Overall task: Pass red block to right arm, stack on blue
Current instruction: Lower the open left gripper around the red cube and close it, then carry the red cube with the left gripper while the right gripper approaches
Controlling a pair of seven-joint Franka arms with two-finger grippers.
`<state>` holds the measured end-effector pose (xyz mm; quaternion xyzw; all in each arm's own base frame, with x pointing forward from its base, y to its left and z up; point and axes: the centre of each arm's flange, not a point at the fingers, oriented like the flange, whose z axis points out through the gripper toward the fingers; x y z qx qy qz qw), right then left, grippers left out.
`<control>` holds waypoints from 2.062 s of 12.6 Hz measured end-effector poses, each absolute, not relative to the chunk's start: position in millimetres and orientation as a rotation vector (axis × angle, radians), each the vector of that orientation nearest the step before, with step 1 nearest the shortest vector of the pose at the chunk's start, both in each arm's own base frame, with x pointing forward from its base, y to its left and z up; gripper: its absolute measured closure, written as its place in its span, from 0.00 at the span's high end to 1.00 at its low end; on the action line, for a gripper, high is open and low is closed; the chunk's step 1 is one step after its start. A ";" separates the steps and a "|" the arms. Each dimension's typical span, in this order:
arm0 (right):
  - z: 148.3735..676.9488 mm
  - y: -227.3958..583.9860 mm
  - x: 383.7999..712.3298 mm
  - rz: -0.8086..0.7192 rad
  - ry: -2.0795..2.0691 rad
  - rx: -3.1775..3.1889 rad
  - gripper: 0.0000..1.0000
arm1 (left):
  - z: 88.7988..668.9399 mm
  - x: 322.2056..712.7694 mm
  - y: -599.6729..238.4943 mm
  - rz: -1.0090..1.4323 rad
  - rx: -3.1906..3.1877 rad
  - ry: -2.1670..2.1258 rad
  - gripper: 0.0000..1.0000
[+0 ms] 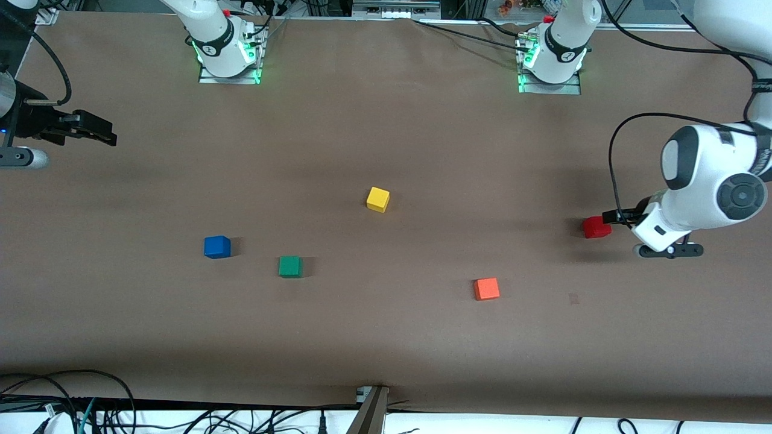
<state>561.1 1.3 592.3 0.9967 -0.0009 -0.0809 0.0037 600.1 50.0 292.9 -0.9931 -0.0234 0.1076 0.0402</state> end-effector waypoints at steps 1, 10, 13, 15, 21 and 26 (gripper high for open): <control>592.3 1.2 561.1 -0.253 -0.003 3.124 1.00 | 279.5 594.0 53.7 0.321 -3.047 -0.078 1.00; 592.5 0.9 561.9 -0.245 -0.004 3.125 1.00 | 198.9 560.4 53.0 0.120 -3.089 -0.066 1.00; 592.0 0.9 562.1 -0.246 -0.004 3.125 1.00 | 191.4 558.8 56.1 0.132 -3.090 -0.074 1.00; 591.3 0.9 562.5 -0.248 -0.004 3.124 1.00 | 189.8 558.6 55.3 0.136 -3.091 -0.072 1.00; 589.6 1.0 563.3 -0.253 -0.003 3.124 1.00 | 187.0 559.8 54.3 0.120 -3.094 -0.070 0.56; 581.6 1.2 568.2 -0.267 -0.005 3.123 1.00 | 216.0 574.4 41.0 0.078 -3.100 0.010 0.56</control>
